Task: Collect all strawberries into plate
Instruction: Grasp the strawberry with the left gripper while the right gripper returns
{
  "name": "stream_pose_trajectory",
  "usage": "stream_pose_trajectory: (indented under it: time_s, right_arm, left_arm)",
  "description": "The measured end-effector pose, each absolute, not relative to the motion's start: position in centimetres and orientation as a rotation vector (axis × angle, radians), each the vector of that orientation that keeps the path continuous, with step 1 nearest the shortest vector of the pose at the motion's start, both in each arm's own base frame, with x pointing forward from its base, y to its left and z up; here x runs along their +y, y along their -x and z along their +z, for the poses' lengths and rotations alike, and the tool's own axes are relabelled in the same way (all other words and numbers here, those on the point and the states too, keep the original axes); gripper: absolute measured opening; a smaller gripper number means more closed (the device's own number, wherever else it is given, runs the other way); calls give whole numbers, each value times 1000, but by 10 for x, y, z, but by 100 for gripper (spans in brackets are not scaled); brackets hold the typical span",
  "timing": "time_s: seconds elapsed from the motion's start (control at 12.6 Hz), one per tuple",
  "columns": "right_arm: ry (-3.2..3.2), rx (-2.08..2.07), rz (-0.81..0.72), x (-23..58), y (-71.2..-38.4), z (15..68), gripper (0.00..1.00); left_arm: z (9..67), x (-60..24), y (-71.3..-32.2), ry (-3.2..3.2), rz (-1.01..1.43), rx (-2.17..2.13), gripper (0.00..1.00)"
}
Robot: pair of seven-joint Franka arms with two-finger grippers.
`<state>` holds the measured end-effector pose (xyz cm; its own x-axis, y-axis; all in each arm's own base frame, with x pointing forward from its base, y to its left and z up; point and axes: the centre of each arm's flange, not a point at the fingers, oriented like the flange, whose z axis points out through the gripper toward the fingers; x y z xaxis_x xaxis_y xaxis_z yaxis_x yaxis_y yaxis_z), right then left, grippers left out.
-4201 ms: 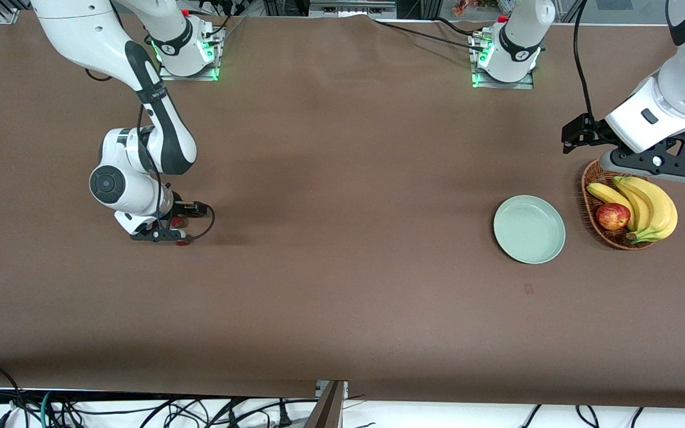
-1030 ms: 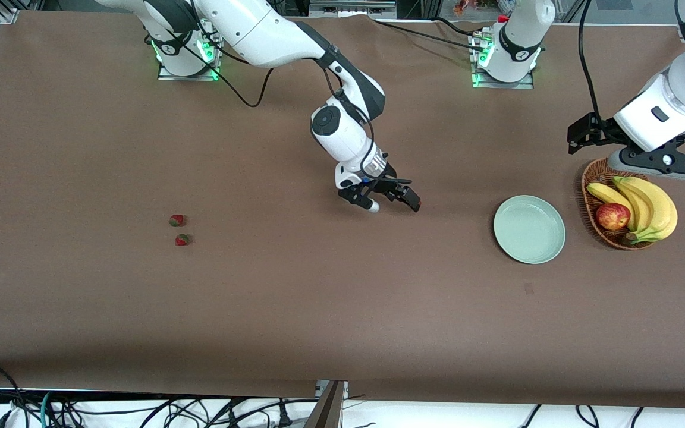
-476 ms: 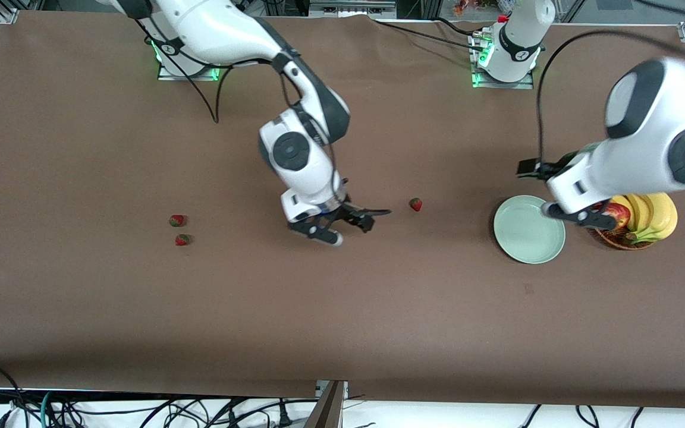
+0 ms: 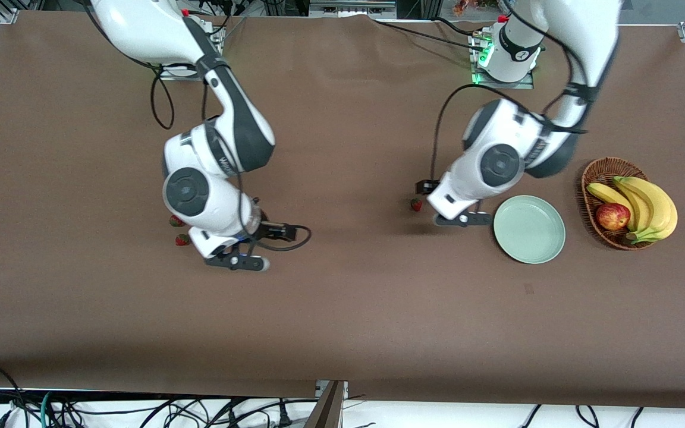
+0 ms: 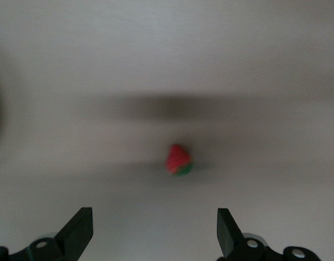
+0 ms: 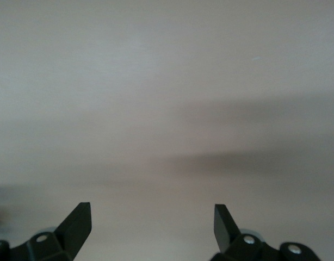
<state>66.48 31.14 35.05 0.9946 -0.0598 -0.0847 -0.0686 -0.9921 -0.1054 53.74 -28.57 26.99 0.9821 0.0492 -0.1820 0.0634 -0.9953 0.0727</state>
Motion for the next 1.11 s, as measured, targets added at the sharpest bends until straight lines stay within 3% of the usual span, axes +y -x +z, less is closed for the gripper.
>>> stream_pose_trajectory:
  time_s: [0.32, 0.63, 1.03, 1.11]
  right_arm:
    - [3101, -68, 174, 244, -677, 324, 100]
    - [3132, -170, 234, 156, -675, 255, 100]
    - [3139, -259, 232, 113, -670, 209, 95]
    - [3139, -262, 233, 113, -670, 208, 95]
  left_arm:
    - [177, -287, -505, -2987, -84, 102, 100]
    - [165, -286, -506, -2987, -74, 97, 97]
    - [174, -289, -510, -2984, -59, 90, 38]
    - [174, -289, -509, -2990, -77, 87, 33]
